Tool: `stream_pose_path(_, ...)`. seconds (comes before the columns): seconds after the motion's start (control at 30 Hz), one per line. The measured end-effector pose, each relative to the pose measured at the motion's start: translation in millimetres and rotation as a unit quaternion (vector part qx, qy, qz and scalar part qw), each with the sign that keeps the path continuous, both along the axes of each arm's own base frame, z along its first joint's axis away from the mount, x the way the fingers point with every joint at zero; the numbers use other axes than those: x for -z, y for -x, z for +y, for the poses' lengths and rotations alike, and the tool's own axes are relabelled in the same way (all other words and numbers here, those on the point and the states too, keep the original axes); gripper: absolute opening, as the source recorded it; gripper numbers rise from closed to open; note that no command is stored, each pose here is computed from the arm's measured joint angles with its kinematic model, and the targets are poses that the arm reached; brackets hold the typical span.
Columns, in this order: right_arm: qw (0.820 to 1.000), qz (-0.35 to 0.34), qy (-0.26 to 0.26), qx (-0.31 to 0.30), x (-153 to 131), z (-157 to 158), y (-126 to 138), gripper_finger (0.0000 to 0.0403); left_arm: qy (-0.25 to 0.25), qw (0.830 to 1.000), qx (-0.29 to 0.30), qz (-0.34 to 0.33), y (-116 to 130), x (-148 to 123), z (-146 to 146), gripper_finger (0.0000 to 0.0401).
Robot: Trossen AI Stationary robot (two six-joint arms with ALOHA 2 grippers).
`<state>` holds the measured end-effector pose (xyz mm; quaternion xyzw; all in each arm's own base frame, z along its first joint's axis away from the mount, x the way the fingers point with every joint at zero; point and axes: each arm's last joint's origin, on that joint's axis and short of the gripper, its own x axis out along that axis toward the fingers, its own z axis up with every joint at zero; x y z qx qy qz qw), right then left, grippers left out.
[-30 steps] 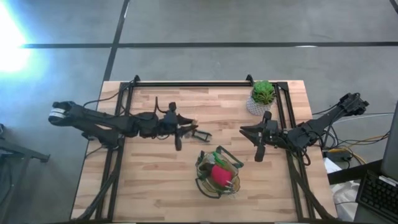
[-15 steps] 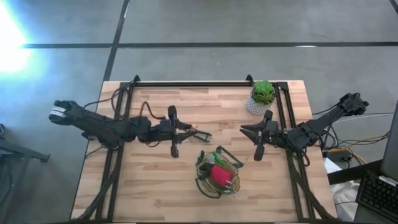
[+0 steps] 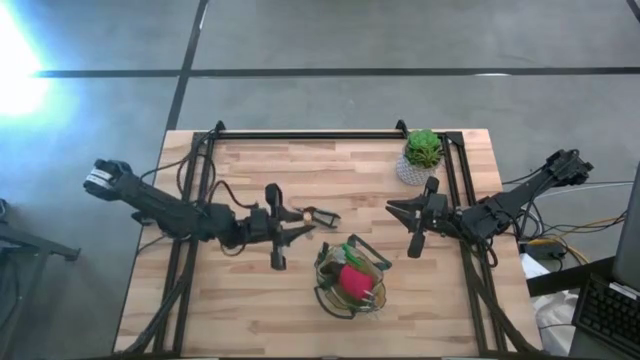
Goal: Pick & Place Garden tools in Gardening bag
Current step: Put the brown trowel into the white gardening bag
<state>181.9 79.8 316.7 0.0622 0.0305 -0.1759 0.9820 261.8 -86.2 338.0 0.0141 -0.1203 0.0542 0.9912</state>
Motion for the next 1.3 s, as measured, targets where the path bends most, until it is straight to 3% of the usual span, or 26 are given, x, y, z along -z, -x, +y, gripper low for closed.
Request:
stream_pose_path(0.53, 1.0, -0.003, -0.009, -0.003, 0.0, 0.2, -0.1, 0.0056, 0.048, 0.996, 0.023, -0.068, -19.4, 45.0, -73.9, 0.0069)
stream_pose_path(0.9, 1.0, -0.004, -0.012, -0.003, 0.0, 0.2, -0.1, 0.0056, 0.072, 0.993, 0.074, -0.052, -28.7, 62.1, -113.9, 0.0069)
stream_pose_path(1.3, 1.0, -0.006, -0.014, -0.004, -0.3, 0.3, -0.1, 0.0056, 0.063, 0.994, 0.07, -0.049, -44.3, 94.8, -129.1, 0.0069)
